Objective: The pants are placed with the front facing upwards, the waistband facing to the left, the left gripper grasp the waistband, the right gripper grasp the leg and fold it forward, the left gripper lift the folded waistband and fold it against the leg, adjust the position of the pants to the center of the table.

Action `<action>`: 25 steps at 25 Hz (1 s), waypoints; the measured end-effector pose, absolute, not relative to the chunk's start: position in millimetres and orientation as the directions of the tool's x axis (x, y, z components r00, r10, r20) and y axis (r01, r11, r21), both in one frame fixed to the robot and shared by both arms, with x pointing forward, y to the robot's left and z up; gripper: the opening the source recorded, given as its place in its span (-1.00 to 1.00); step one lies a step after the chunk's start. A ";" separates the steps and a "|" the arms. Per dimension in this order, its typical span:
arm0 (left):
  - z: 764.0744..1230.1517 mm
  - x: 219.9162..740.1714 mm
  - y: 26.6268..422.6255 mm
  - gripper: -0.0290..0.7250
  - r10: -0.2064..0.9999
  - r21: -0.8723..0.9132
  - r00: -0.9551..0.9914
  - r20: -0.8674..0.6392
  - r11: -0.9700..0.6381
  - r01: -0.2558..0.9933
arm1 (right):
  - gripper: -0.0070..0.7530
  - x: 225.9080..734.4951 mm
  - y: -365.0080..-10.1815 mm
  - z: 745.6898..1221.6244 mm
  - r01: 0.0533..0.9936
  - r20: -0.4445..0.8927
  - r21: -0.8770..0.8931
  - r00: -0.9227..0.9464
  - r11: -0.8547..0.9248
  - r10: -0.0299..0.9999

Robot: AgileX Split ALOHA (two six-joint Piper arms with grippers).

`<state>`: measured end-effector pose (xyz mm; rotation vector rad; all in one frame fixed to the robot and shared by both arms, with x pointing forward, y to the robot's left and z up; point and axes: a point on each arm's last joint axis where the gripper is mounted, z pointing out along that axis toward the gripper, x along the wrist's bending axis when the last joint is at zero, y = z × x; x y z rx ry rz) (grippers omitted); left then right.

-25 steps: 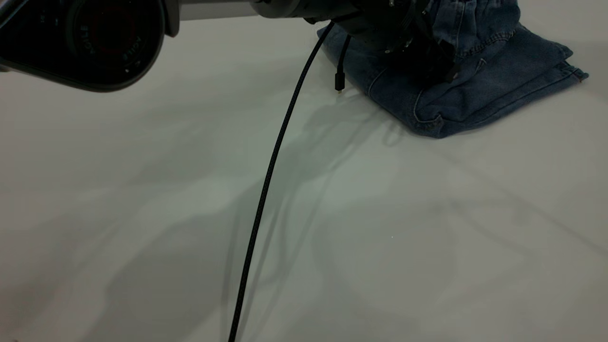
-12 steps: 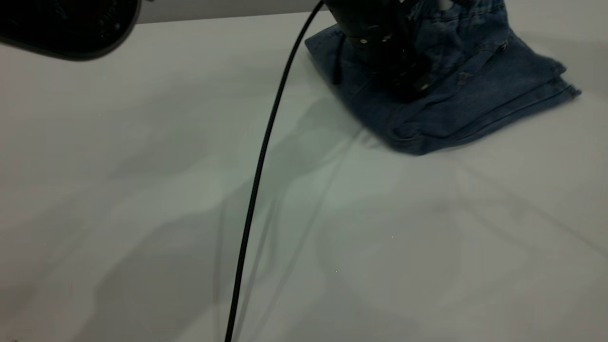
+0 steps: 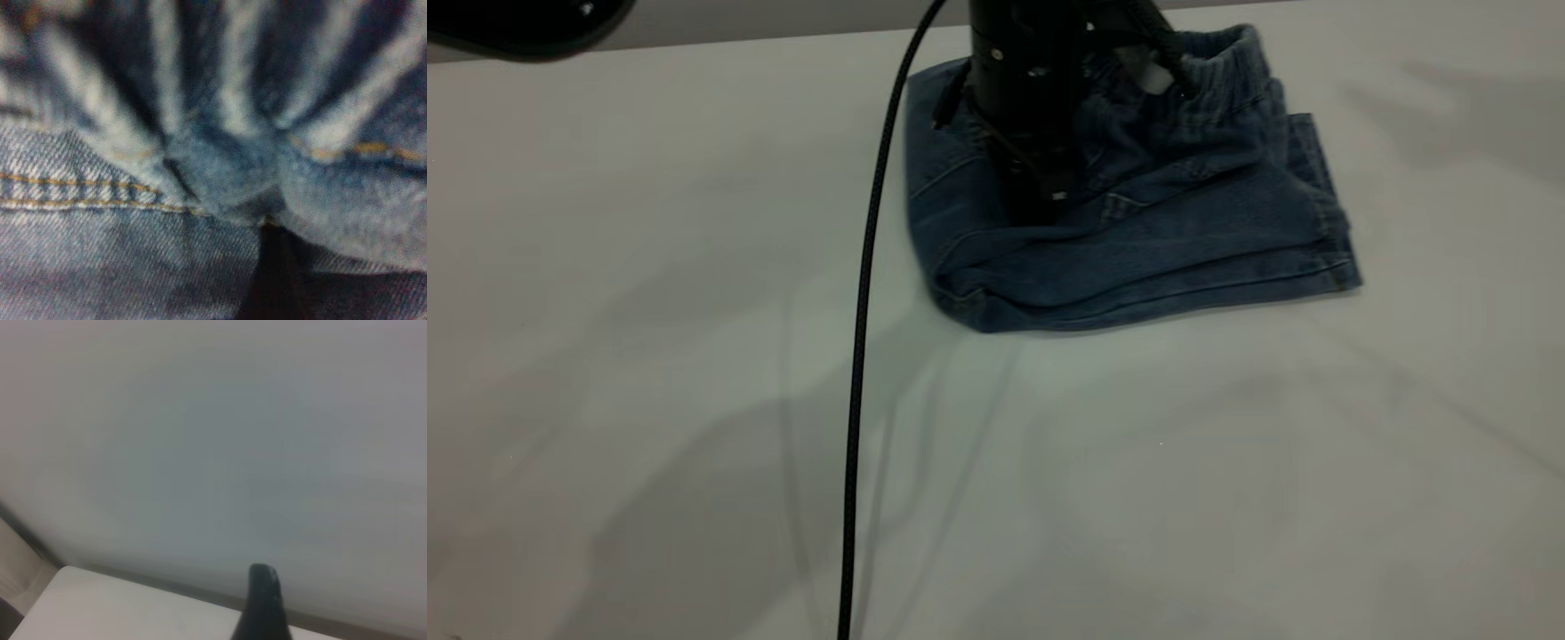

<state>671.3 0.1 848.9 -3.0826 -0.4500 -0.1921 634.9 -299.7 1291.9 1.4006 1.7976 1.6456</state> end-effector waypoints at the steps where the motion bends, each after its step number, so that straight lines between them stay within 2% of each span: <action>1: 857.1 672.1 -2.7 0.37 0.286 0.022 0.949 0.132 -0.958 0.285 | 0.28 634.9 -299.7 1291.9 0.430 0.360 0.890 -0.463 -0.150 0.810; 6: 902.2 674.3 -23.7 0.37 0.334 0.229 0.937 0.101 -0.924 0.305 | 0.28 634.9 -299.7 1291.9 0.430 0.360 0.890 -0.463 -0.150 0.810; 11: 916.7 674.2 -36.7 0.37 0.377 0.367 0.926 0.036 -0.867 0.338 | 0.28 634.9 -299.7 1291.9 0.430 0.360 0.890 -0.463 -0.150 0.810; 17: 901.2 679.8 -52.0 0.37 0.482 0.502 0.875 -0.047 -0.746 0.438 | 0.28 634.9 -299.7 1291.9 0.430 0.360 0.890 -0.463 -0.150 0.810; 25: 848.7 676.4 -52.4 0.37 0.476 0.423 0.875 -0.084 -0.779 0.464 | 0.28 634.9 -299.7 1291.9 0.430 0.360 0.890 -0.463 -0.150 0.810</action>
